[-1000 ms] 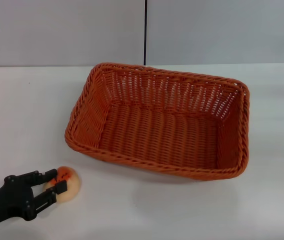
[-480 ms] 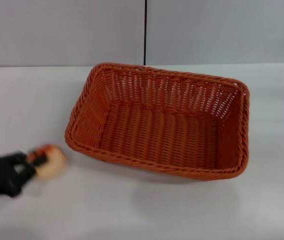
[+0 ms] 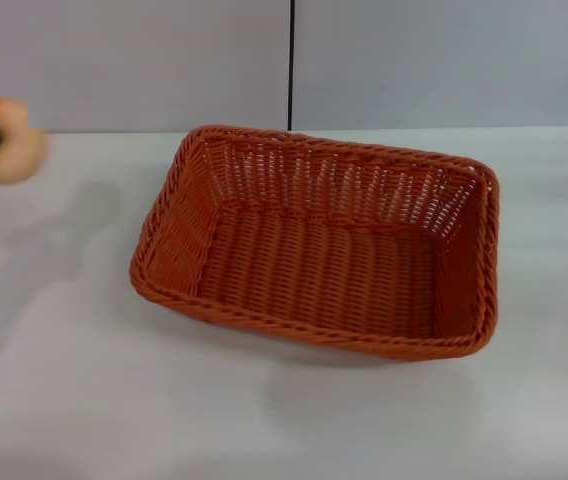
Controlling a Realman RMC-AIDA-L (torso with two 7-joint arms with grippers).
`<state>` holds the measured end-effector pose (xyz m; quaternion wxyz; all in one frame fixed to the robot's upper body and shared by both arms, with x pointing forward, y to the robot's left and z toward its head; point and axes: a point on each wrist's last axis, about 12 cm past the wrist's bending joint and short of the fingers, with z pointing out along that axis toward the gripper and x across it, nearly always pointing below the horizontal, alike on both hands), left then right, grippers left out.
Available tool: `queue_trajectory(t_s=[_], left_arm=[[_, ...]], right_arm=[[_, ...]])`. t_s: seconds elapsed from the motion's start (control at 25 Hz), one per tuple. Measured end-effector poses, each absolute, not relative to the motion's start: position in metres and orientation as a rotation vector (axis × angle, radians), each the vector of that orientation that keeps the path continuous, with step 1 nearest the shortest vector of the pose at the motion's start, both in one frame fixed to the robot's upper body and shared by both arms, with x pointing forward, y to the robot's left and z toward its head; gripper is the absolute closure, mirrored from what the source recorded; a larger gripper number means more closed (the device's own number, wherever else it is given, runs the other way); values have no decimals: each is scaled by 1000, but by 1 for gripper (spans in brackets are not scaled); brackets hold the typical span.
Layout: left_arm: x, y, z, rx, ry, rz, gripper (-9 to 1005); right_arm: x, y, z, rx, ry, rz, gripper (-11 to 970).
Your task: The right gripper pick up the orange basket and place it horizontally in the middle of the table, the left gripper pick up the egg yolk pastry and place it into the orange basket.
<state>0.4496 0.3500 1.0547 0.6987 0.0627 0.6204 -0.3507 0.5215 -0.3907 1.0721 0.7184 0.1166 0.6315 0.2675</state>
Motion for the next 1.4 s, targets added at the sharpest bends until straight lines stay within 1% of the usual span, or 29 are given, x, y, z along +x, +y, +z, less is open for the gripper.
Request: queue_trajectory(t_s=[0.04,0.08,0.2,0.24,0.28,0.36,0.44,0.6,0.72,0.8,0.84,0.92,1.0,1.04,1.08,1.12,1.2,1.24,1.28,1.36,1.4], left_arm=[[462,331,1057,208,1363,-853,896],[462,331,1057,208,1363,-853,906],[479,302,1059,331,1364,-948,926],[487,285,1059,411,1372,-984,928],[487,285,1059,411,1372,-984,898],[494,270,1058,486,1382,-1006,839],[497,262,1055,500,1398,-1010,779],[496,262,1054,493,1396,-1002,701],[493,268,1054,452,1385,-975,643],[491,274,1054,402,1372,-952,604],[487,284,1054,329,1341,-906,585],[484,288,1055,297,1324,-883,546],[476,298,1055,205,1269,-802,464],[468,308,1055,120,1211,-709,424],[468,308,1055,120,1211,-709,383],[462,315,1054,63,1178,-640,342],[453,323,1053,-25,1133,-551,289],[444,330,1052,-131,1077,-440,263],[444,330,1052,-131,1077,-440,236],[436,335,1051,-195,1045,-358,183],[434,336,1051,-213,1035,-331,183]], right_arm=[[521,-390,1072,261,1397,593,594],[521,-390,1072,261,1397,593,594],[521,-390,1071,262,1397,594,594],[521,-390,1071,266,1397,597,594],[521,-390,1071,266,1397,597,594],[521,-389,1071,268,1396,598,594],[521,-389,1071,269,1396,599,594],[521,-390,1071,271,1395,597,594],[522,-390,1071,274,1398,594,594],[523,-390,1071,275,1399,593,594],[523,-390,1071,275,1398,594,594],[523,-390,1071,276,1397,593,594],[523,-390,1071,278,1395,592,594],[522,-392,1071,285,1390,587,594],[522,-392,1071,285,1390,587,594],[521,-393,1071,289,1388,584,594],[520,-394,1071,297,1383,579,594],[518,-397,1071,312,1374,571,594],[518,-397,1071,312,1374,571,594],[515,-400,1070,328,1366,563,594],[515,-401,1070,332,1363,560,594]])
